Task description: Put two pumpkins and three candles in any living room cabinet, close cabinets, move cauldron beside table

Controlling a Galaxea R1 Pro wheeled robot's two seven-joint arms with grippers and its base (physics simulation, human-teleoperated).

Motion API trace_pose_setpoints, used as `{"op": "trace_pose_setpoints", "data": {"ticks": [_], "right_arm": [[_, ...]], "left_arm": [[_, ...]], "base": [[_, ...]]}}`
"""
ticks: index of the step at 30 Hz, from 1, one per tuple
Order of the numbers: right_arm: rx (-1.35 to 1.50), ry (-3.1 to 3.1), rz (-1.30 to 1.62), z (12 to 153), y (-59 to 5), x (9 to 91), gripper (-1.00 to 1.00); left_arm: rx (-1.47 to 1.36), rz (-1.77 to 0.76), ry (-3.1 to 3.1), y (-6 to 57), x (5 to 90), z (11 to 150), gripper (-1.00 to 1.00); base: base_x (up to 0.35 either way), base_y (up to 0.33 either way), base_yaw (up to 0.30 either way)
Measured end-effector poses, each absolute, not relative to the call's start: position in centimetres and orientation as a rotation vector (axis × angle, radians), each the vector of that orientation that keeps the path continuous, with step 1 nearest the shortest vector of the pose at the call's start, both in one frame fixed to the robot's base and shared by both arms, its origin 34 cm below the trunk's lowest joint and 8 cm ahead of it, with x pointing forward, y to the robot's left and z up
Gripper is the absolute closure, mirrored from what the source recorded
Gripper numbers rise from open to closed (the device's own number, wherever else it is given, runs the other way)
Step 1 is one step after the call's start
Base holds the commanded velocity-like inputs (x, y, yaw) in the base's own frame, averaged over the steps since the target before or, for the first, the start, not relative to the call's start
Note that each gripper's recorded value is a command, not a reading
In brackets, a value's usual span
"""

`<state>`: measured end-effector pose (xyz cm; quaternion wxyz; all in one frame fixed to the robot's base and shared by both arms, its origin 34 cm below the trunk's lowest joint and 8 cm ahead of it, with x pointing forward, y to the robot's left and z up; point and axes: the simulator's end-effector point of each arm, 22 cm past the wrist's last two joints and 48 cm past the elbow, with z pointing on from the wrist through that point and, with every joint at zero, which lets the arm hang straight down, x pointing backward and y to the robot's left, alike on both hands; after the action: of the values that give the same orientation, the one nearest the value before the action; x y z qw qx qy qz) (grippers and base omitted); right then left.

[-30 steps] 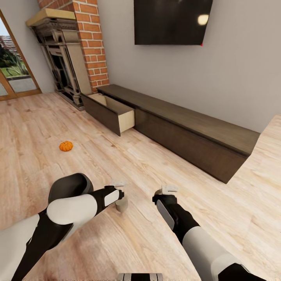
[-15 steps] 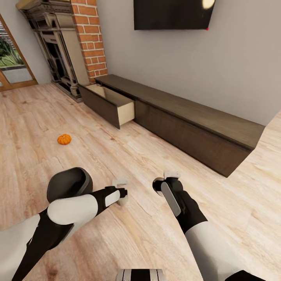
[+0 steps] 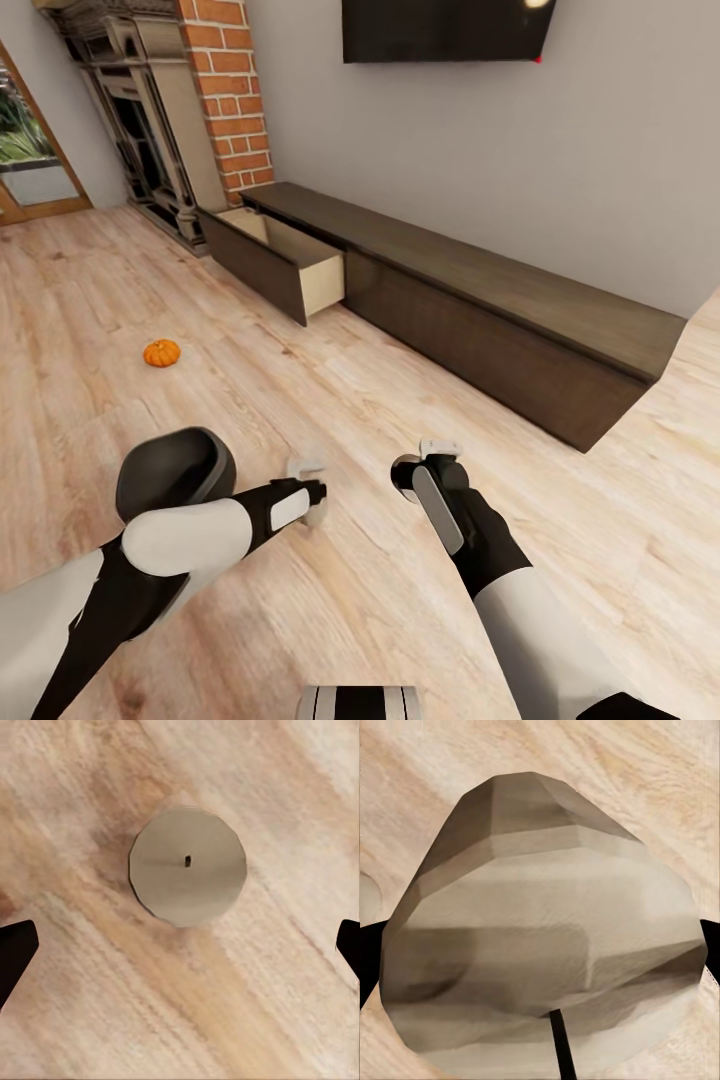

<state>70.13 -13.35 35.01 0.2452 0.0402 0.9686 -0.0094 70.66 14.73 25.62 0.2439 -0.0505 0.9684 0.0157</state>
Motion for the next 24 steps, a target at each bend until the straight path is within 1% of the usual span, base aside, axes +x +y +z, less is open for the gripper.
{"op": "trace_pose_setpoints", "data": {"ticks": [11, 15, 24], "right_arm": [[0.113, 2.643, -0.022, 35.0, -13.3, 70.1, 1.0], [0.115, 2.643, -0.024, 35.0, -13.4, 70.2, 1.0], [0.117, 2.676, -0.027, 32.8, -13.5, 69.6, 1.0]], "left_arm": [[-0.125, 0.042, 2.653, 13.6, 70.2, 25.6, -1.0], [-0.129, 0.044, 2.648, 13.7, 70.3, 25.6, -1.0], [-0.128, 0.049, 2.684, 13.7, 69.4, 23.5, -1.0]], "base": [[0.316, 0.0, 0.0], [0.079, 0.0, 0.0], [0.007, 0.0, 0.0]]}}
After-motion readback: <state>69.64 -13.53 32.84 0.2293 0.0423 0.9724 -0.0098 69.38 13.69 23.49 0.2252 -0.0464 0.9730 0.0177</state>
